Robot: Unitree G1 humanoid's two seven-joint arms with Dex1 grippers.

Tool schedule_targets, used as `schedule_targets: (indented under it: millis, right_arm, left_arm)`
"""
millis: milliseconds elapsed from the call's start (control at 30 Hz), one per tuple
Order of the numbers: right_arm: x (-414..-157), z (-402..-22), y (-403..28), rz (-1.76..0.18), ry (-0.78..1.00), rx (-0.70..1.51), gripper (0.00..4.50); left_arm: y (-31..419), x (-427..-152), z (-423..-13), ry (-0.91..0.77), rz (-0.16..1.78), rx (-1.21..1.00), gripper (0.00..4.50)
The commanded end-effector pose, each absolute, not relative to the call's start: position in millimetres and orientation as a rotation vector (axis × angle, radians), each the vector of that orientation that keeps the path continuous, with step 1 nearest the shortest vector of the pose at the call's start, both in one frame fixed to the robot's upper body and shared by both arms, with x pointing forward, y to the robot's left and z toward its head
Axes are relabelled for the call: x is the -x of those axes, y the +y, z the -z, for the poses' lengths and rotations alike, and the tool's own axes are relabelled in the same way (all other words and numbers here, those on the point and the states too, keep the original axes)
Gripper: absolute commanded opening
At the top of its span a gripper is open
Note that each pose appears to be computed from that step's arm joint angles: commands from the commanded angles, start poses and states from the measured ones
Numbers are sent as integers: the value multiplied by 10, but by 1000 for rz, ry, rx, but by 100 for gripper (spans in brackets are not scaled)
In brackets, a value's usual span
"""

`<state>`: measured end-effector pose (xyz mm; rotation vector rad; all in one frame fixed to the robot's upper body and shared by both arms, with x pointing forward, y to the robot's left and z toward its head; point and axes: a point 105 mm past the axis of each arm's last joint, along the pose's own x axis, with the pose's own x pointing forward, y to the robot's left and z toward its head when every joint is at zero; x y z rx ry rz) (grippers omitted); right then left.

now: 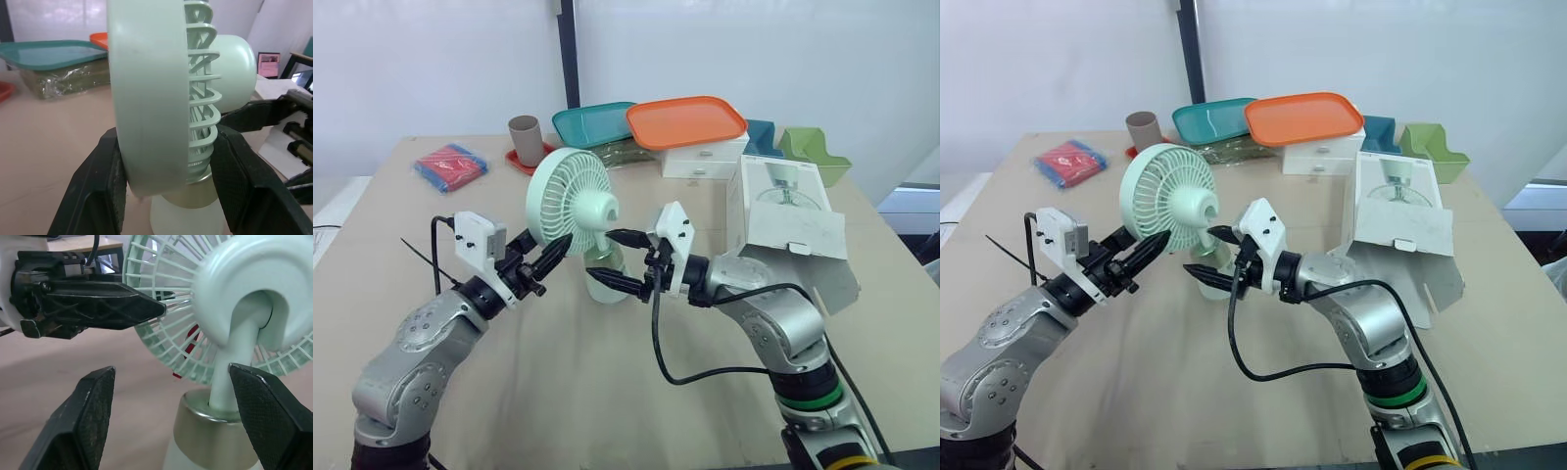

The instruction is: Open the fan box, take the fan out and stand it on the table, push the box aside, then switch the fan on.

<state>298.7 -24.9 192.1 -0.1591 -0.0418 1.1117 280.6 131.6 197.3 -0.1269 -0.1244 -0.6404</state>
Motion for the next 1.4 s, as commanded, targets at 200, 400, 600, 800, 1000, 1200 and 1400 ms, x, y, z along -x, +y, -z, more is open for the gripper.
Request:
schedule_targets:
  millis: [200, 400, 600, 800, 1000, 1200, 1400]
  right_arm:
    - [-3084, -1983, -267, -1027, -32, 145, 373]
    - [-3071, -2035, -248, -1021, -25, 95, 373]
    - [-3050, -2055, -253, -1028, -19, 85, 255]
    - [-3053, -2039, -265, -1022, -10, 82, 255]
    - [-3084, -2022, -276, -1010, 0, 67, 255]
    - [-3101, -2003, -295, -1004, 12, 57, 72]
    - [-3103, -1986, -303, -1000, 22, 49, 35]
  left_arm:
    - [1188, -2726, -2117, -188, 750, 98, 193]
    - [1200, -2768, -2122, -194, 713, 116, 193]
    - [1195, -2784, -2100, -182, 707, 117, 193]
    - [1171, -2779, -2100, -180, 710, 118, 193]
    - [1141, -2758, -2095, -177, 715, 122, 193]
    - [1141, -2743, -2082, -172, 711, 124, 193]
    - [1155, -2743, -2071, -168, 703, 123, 193]
